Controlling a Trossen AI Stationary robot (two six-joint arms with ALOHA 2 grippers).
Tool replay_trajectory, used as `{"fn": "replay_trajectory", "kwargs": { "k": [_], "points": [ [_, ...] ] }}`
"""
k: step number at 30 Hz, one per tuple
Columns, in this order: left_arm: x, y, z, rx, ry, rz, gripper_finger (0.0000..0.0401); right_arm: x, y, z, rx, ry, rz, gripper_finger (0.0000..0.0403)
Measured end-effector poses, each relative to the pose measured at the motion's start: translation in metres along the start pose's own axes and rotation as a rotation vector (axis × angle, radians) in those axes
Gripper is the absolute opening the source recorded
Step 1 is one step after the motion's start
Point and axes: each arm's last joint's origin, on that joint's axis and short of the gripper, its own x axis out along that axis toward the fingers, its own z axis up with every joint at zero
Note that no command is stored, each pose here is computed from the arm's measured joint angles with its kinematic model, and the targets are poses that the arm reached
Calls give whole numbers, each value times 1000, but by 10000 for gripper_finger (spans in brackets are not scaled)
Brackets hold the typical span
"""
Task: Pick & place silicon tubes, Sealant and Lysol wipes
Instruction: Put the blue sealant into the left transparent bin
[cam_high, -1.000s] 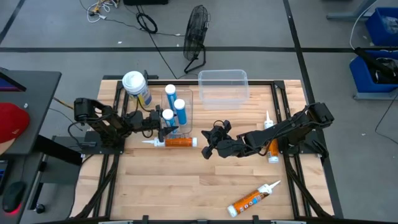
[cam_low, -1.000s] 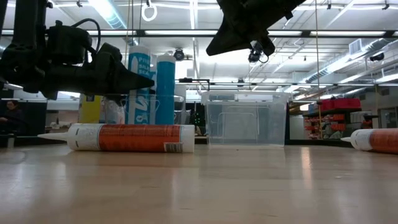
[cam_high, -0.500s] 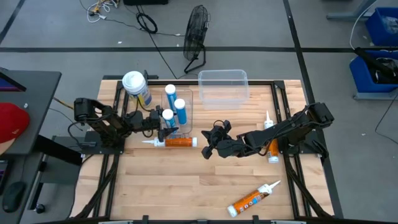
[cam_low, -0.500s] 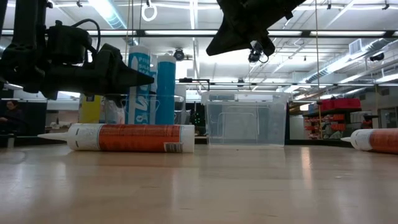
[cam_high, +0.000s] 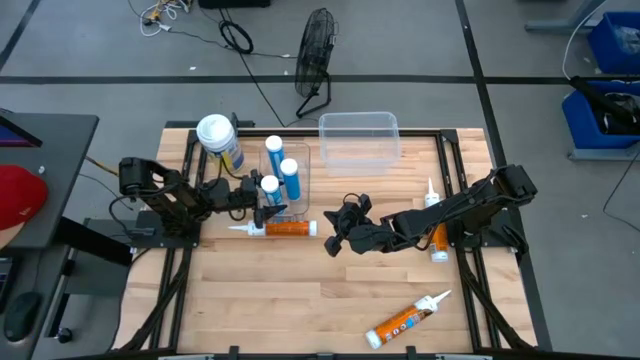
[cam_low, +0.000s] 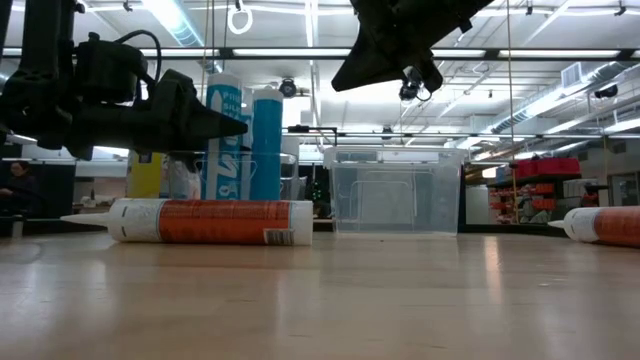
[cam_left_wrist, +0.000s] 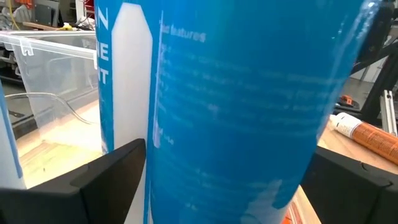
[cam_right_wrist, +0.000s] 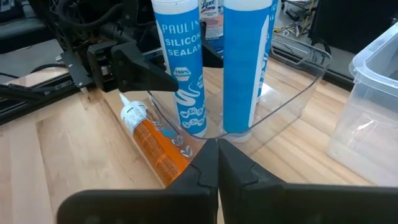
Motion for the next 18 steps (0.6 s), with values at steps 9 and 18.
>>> {"fn": "replay_trajectory", "kwargs": {
  "k": [9,18],
  "points": [
    [-1,-1,10,-9,-72,-2,399,0,0,0,0,2,3,1],
    [-4,-4,24,7,-152,-9,399,-2,2,0,4,-4,13,1]
  ]
}}
